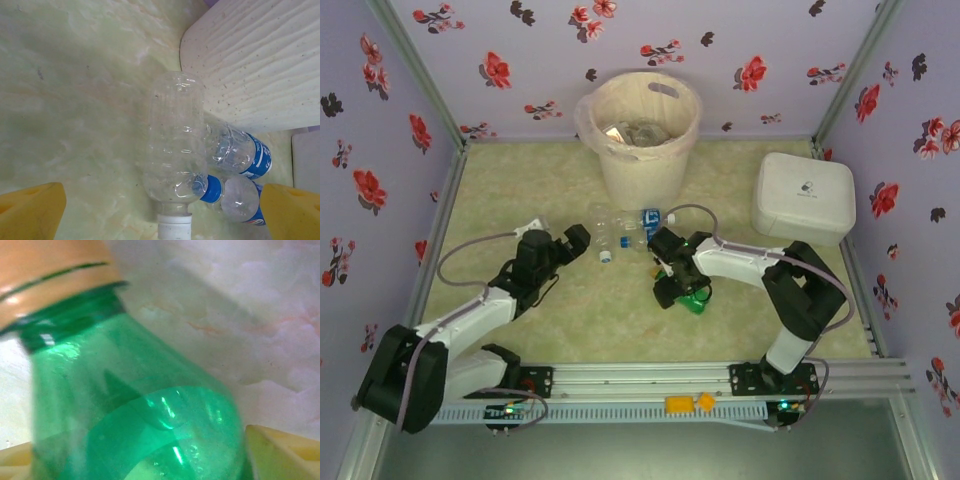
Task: Put the plastic bottles in the bin
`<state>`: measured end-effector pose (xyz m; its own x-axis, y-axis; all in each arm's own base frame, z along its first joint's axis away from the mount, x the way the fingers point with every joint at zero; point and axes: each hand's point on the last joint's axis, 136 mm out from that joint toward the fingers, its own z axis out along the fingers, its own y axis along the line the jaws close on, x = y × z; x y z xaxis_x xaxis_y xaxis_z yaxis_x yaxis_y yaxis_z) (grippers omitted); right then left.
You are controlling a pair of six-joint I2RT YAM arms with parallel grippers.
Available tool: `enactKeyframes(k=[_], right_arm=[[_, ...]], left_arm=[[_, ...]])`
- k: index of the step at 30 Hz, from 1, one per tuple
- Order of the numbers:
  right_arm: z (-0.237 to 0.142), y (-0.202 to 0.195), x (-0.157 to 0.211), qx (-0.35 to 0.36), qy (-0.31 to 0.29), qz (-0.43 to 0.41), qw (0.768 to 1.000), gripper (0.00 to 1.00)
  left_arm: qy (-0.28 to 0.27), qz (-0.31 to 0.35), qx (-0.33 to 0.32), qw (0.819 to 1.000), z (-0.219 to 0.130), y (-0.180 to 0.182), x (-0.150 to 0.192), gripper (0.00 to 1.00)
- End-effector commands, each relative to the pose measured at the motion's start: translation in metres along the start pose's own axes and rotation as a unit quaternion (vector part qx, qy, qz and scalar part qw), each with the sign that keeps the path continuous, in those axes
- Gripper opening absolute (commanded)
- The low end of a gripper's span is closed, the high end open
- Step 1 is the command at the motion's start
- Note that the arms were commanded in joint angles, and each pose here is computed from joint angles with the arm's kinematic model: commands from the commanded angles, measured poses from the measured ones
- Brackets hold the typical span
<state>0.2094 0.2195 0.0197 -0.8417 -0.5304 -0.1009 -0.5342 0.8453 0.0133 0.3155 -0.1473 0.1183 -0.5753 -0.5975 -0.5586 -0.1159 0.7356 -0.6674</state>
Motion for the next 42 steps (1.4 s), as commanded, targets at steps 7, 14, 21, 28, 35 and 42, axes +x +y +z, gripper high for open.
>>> enactKeyframes(k=[7, 14, 21, 28, 35, 42], right_arm=[[0.0, 0.0, 0.006, 0.003, -0.003, -0.004, 1.0, 0.58], [-0.029, -0.003, -0.011, 0.004, -0.074, -0.009, 0.997, 0.43], [-0.1, -0.004, -0.037, -0.041, -0.207, 0.01, 0.977, 0.4], [-0.187, -0.026, -0.079, -0.12, -0.337, 0.08, 0.931, 0.37], [-0.276, -0.046, -0.131, -0.158, -0.45, 0.106, 0.873, 0.37], [-0.371, -0.054, -0.166, -0.173, -0.559, 0.093, 0.805, 0.37]], left_arm=[[-0.012, -0.021, 0.033, 0.999, 0.009, -0.023, -0.005, 1.0], [-0.015, -0.009, 0.034, 0.999, 0.01, -0.028, -0.009, 1.0], [-0.024, 0.029, 0.037, 0.999, 0.008, -0.041, -0.024, 1.0], [-0.033, 0.032, 0.034, 0.998, -0.007, -0.025, -0.023, 1.0], [-0.036, 0.028, 0.007, 0.999, -0.018, 0.006, -0.017, 1.0], [-0.035, 0.037, 0.006, 0.999, -0.017, 0.004, -0.021, 1.0]])
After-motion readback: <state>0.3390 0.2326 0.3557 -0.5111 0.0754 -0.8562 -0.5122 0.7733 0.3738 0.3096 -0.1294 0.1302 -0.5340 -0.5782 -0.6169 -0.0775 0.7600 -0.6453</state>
